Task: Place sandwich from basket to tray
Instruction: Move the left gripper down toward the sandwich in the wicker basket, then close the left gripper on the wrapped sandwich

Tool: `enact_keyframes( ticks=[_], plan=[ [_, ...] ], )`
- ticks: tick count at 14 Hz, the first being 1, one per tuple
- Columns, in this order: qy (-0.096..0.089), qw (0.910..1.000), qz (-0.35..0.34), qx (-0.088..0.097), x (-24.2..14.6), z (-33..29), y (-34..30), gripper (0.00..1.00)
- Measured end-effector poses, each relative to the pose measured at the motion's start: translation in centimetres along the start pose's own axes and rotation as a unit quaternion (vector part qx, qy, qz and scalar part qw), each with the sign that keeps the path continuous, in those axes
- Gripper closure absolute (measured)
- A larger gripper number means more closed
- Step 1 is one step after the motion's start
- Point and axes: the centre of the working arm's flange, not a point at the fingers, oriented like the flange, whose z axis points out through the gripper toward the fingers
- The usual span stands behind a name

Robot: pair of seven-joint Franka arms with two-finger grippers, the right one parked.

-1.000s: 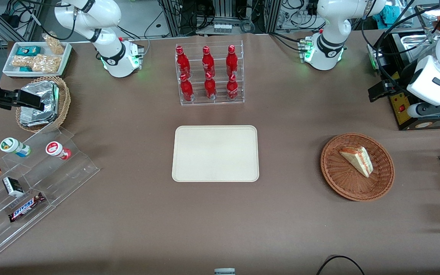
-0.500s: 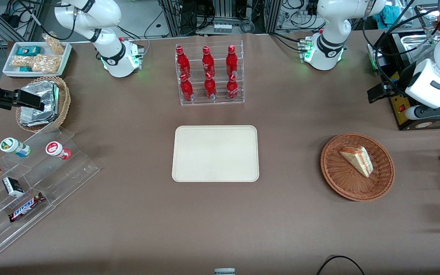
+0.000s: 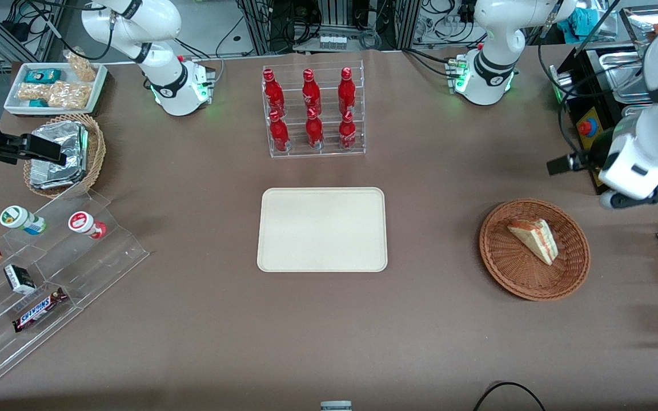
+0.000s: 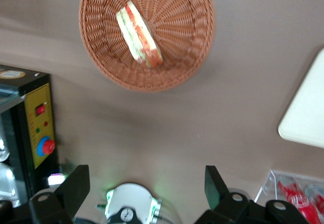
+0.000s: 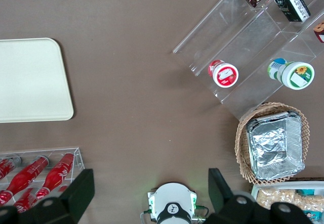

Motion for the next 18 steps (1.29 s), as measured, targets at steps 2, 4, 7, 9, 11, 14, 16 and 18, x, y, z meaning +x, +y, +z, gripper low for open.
enact_keyframes(
  ticks=[2, 4, 7, 9, 11, 14, 16, 18],
  plan=[
    [0.013, 0.9998, -0.013, -0.005, 1.4, 4.4, 0.1, 0.0],
    [0.022, 0.9984, -0.052, -0.009, 2.2, 8.0, 0.5, 0.0],
    [0.03, 0.9958, -0.085, -0.015, 3.2, 11.3, 0.8, 0.0],
    [0.049, 0.9936, -0.099, -0.026, 4.4, 14.0, 0.3, 0.0],
    [0.063, 0.9912, -0.111, -0.035, 5.3, 17.3, -0.6, 0.0],
    [0.073, 0.988, -0.13, -0.042, 6.5, 19.7, -1.5, 0.0],
    [0.084, 0.9858, -0.138, -0.048, 7.3, 20.4, -1.9, 0.0],
    [0.086, 0.9849, -0.142, -0.05, 7.8, 21.3, -2.1, 0.0]
  ],
)
